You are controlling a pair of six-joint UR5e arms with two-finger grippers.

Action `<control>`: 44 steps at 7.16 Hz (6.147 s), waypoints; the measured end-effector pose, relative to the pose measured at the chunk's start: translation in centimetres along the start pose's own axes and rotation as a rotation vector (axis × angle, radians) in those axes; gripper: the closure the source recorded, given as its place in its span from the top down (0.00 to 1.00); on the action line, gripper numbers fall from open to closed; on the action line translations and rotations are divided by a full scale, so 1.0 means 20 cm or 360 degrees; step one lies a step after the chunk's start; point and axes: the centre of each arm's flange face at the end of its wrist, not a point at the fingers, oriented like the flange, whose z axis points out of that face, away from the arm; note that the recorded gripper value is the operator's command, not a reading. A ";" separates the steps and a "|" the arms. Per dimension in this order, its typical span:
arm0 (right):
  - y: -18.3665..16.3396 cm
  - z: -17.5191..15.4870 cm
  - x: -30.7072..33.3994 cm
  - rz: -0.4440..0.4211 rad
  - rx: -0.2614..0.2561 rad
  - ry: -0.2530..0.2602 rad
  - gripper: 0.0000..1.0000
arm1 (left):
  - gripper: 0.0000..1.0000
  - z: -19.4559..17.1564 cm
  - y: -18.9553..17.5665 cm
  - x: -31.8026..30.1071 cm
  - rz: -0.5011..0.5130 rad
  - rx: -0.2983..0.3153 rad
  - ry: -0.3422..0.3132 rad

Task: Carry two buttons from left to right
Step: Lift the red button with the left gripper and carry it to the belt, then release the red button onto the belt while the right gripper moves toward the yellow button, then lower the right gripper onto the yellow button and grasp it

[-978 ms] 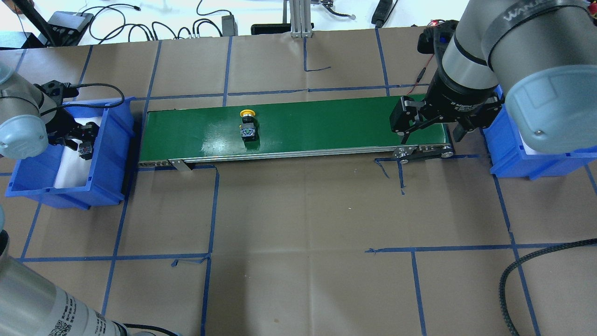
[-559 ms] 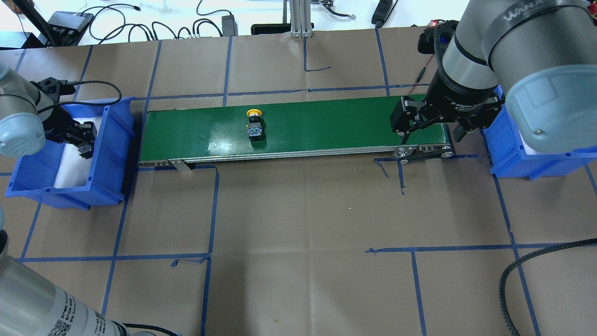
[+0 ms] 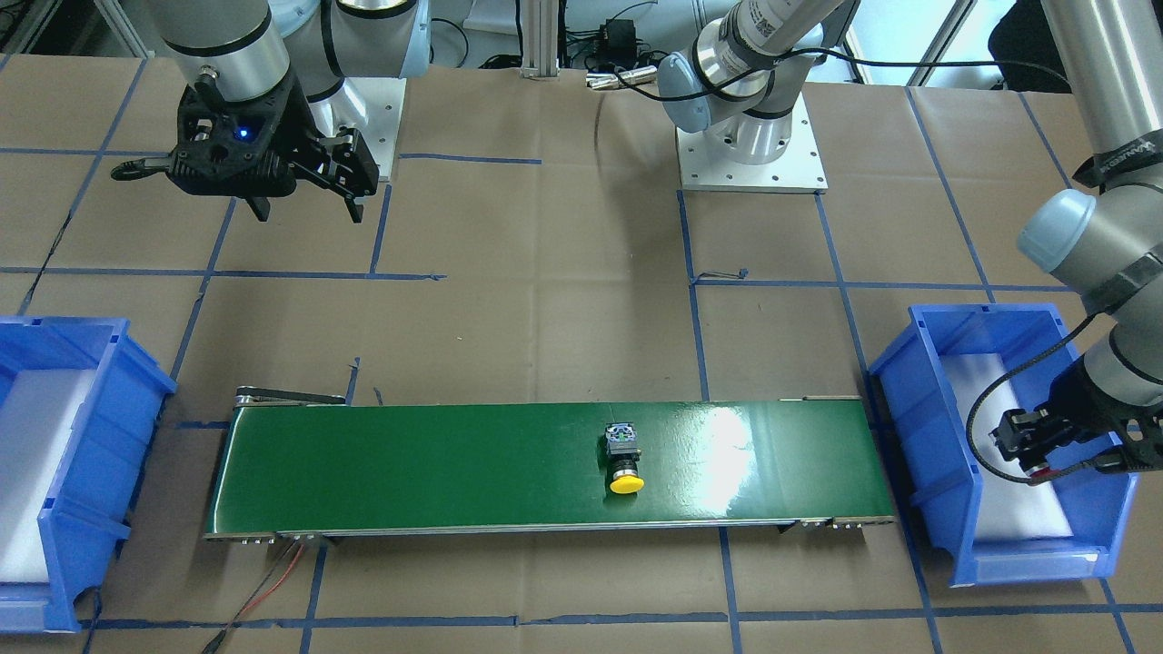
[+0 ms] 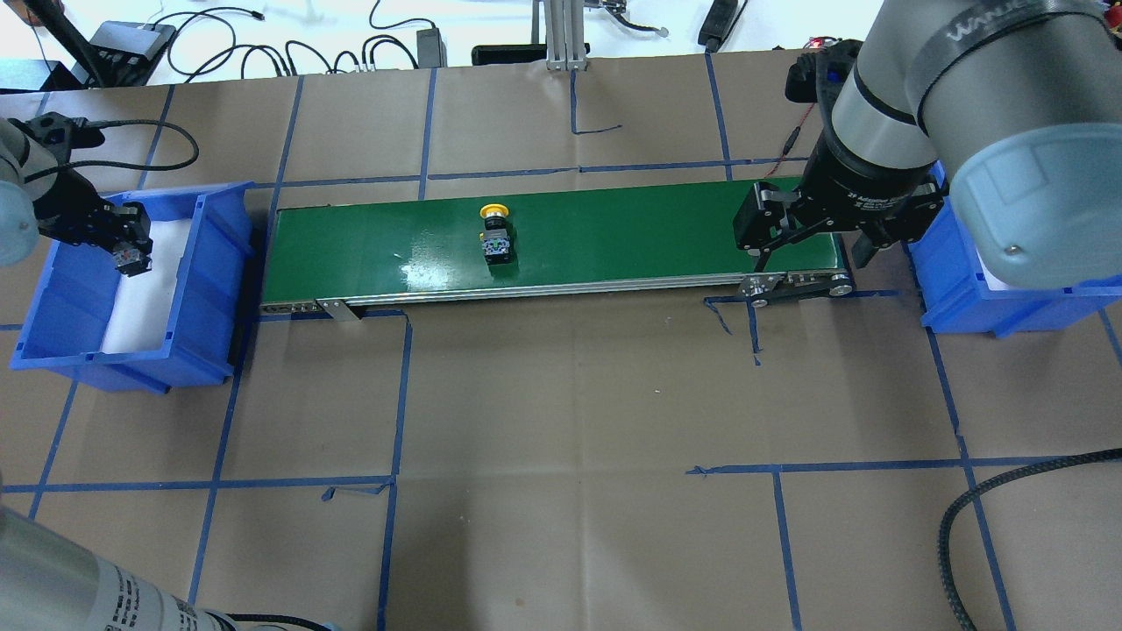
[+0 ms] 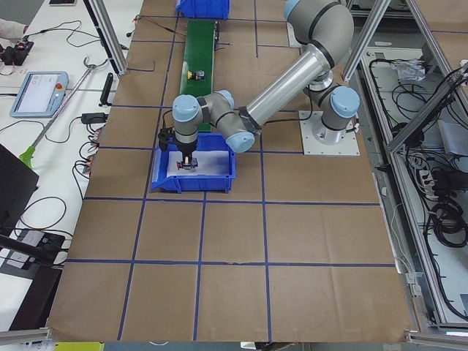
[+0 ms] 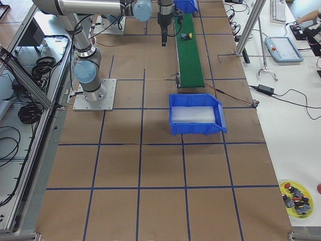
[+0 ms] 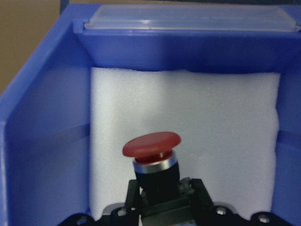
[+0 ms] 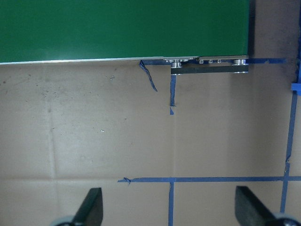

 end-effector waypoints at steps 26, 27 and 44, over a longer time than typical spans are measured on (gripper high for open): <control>-0.08 0.13 -0.03 -0.0010 -0.0055 -0.0016 1.00 | 0.16 0.13 0.05 1.17 0.0338 -0.0107 0.0087; -0.15 0.14 -0.03 -0.0011 -0.0063 -0.0015 1.00 | 0.89 0.12 0.04 1.17 0.0340 -0.0098 0.0085; -0.97 0.98 -0.18 -0.0037 0.0000 -0.0204 0.79 | 1.00 -0.89 0.32 1.50 0.0005 -0.0181 0.0066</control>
